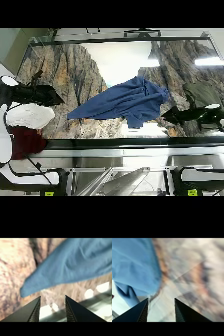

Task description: Fold the shirts.

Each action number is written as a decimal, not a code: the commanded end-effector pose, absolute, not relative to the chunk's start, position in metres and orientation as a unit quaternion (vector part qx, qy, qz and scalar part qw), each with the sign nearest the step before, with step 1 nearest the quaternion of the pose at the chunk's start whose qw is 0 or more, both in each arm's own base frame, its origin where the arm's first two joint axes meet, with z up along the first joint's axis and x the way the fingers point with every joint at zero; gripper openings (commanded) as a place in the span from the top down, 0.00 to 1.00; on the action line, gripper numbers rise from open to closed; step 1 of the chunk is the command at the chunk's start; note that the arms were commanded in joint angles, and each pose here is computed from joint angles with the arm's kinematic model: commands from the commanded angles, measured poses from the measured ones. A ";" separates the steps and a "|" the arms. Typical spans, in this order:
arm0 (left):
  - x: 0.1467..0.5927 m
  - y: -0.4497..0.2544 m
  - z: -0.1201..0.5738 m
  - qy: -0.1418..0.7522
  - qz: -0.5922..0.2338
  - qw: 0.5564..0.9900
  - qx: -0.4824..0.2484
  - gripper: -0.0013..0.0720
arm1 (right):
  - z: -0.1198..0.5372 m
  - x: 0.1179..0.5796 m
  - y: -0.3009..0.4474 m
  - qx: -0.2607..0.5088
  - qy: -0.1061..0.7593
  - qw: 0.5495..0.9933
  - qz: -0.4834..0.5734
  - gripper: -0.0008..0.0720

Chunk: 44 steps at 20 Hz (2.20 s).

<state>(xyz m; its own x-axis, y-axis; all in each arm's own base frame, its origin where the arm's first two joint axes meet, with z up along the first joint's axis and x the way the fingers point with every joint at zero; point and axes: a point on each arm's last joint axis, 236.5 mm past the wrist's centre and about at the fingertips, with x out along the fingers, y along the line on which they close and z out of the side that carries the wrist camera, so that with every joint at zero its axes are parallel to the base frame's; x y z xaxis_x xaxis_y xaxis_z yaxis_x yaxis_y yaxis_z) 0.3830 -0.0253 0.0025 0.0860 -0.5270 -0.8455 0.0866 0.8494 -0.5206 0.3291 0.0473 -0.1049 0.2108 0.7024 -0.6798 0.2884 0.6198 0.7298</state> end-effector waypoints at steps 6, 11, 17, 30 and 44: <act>0.348 -0.005 -0.076 0.698 -0.194 0.688 0.033 0.52 | -0.115 0.378 0.076 0.401 0.556 0.715 0.138 0.60; 0.382 0.005 -0.076 0.655 -0.176 0.727 0.106 0.52 | -0.113 0.379 0.077 0.401 0.555 0.715 0.141 0.60; 0.361 -0.014 -0.098 0.691 -0.229 0.681 0.078 0.52 | -0.113 0.379 0.076 0.401 0.555 0.715 0.140 0.60; 0.374 -0.087 -0.067 0.656 -0.350 0.668 -0.039 0.95 | -0.107 0.374 0.085 0.407 0.560 0.704 0.158 0.97; 0.286 -0.088 0.452 -0.094 -0.750 0.510 -0.410 0.95 | 0.445 0.272 0.067 0.267 -0.013 0.863 0.430 0.97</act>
